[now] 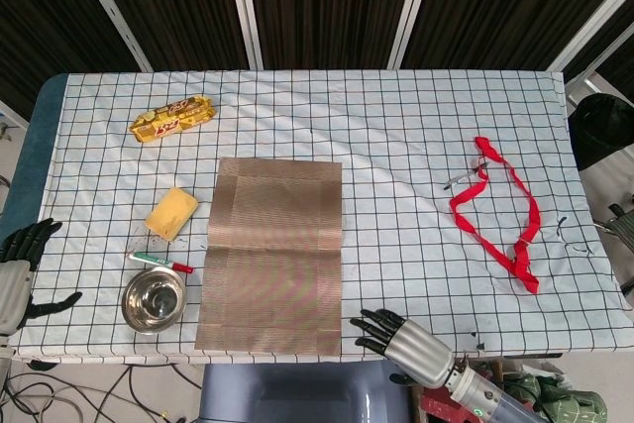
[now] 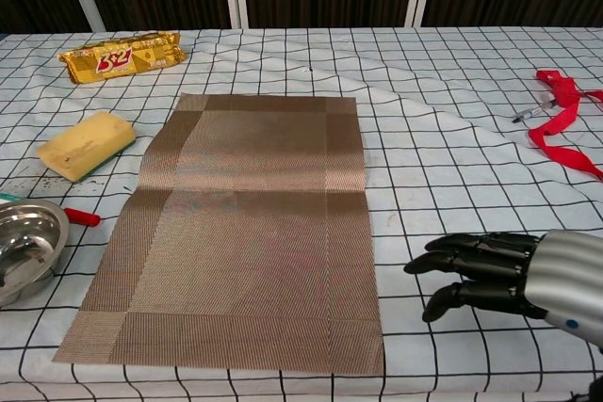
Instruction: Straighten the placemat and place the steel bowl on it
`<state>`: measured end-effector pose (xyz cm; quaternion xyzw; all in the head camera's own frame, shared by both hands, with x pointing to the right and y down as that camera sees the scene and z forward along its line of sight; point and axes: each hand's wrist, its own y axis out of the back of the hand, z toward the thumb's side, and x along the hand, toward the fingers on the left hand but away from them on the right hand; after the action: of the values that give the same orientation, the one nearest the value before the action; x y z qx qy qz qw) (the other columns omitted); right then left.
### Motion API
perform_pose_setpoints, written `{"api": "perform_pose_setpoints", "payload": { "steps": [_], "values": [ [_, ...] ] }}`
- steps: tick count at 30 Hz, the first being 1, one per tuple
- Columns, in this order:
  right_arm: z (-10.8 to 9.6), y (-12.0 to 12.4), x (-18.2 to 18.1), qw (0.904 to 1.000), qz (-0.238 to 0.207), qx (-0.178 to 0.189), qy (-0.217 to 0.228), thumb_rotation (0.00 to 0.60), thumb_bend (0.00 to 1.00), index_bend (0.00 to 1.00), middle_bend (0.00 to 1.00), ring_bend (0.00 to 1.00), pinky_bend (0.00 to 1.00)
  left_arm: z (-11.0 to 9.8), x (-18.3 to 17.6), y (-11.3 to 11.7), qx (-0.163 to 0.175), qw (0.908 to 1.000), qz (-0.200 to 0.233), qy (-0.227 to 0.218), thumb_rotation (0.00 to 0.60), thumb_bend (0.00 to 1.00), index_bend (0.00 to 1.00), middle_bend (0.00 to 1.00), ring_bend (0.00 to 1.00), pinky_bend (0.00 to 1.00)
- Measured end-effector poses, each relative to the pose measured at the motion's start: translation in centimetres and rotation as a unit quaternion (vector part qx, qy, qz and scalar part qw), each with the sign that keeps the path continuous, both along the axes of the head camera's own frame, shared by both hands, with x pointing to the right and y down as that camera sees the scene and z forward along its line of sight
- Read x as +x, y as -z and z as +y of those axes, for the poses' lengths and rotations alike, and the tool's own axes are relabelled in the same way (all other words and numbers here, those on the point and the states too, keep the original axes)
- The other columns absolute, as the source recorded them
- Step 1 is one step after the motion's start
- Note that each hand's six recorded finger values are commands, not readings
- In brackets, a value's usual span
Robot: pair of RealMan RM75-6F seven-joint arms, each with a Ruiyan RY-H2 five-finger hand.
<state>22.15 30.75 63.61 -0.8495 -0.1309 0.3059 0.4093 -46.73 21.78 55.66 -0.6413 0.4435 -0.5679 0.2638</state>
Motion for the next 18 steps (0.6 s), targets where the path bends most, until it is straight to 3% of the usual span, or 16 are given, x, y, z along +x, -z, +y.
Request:
{"api": "perform_pose_setpoints", "payload": {
  "steps": [18],
  "values": [
    [0.6, -3.3, -4.8, 0.9991, -0.033, -0.001, -0.027, 0.600, 0.03, 0.27, 0.06, 0.06, 0.17, -0.2, -0.2, -0.3, -0.002, 1.0000, -0.001, 0.008, 0.600, 0.07, 0.10, 0.05, 0.00, 0.00]
  ]
}}
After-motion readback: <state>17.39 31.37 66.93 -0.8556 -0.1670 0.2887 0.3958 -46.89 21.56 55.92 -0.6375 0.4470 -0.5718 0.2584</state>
